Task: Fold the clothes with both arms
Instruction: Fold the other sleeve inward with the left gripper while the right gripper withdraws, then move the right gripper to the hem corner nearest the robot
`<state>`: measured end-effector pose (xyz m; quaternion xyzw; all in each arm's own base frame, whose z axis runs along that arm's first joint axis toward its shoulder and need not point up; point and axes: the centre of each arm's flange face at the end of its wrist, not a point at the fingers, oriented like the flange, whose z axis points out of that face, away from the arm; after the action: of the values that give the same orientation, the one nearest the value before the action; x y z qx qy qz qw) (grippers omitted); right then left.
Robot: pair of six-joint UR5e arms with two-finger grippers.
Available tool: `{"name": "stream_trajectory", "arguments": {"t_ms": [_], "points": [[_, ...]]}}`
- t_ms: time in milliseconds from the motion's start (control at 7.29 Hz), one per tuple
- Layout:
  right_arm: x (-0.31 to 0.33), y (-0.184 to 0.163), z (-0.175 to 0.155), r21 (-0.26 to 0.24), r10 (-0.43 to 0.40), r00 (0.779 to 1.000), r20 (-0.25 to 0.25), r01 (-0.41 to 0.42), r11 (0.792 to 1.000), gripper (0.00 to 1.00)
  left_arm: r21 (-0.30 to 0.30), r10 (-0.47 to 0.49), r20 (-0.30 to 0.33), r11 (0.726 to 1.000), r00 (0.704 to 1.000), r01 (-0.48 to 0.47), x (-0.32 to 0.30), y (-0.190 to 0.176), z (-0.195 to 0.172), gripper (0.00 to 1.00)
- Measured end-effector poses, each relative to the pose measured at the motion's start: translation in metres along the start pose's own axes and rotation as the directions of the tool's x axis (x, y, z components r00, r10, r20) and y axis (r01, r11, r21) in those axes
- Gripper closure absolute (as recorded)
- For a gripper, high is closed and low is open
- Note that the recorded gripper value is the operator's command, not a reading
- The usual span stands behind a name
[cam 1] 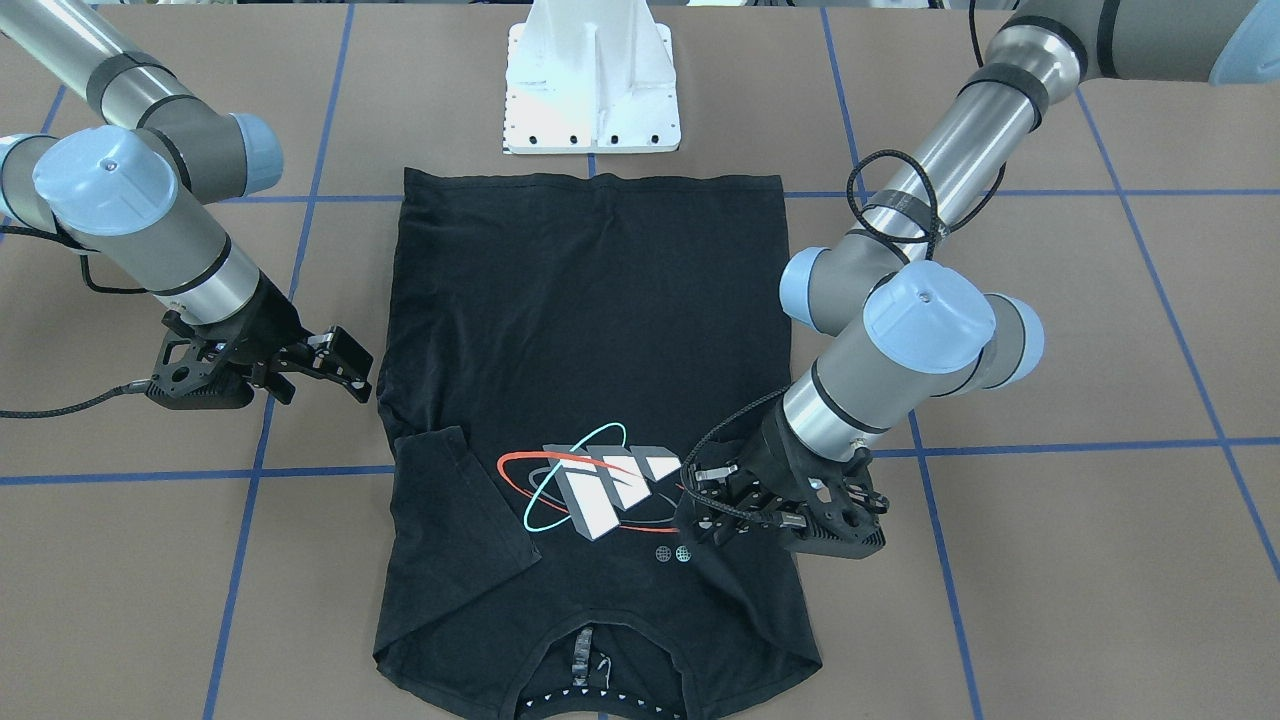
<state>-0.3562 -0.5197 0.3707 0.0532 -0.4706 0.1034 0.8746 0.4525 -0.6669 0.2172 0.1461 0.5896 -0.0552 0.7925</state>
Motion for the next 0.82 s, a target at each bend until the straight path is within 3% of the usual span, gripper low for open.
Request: {"name": "stream_trajectory", "arguments": {"t_ms": [274, 411, 823], "points": [[0.003, 0.031, -0.005, 0.008, 0.106, 0.994, 0.002, -0.106, 0.994, 0.00, -0.027, -0.024, -0.050, 0.999, 0.998, 0.023, 0.000, 0.020, -0.025, 0.01], [-0.003, 0.064, -0.006, 0.024, 0.202, 0.979, 0.008, -0.202, 0.979, 0.00, -0.034, -0.019, -0.077, 0.999, 0.997, 0.016, -0.015, 0.042, -0.049, 0.01], [-0.004, 0.167, -0.011, 0.035, 0.458, 0.889, 0.014, -0.458, 0.888, 0.01, -0.031, 0.011, -0.136, 0.999, 0.991, -0.016, -0.052, 0.103, -0.123, 0.01]]}}
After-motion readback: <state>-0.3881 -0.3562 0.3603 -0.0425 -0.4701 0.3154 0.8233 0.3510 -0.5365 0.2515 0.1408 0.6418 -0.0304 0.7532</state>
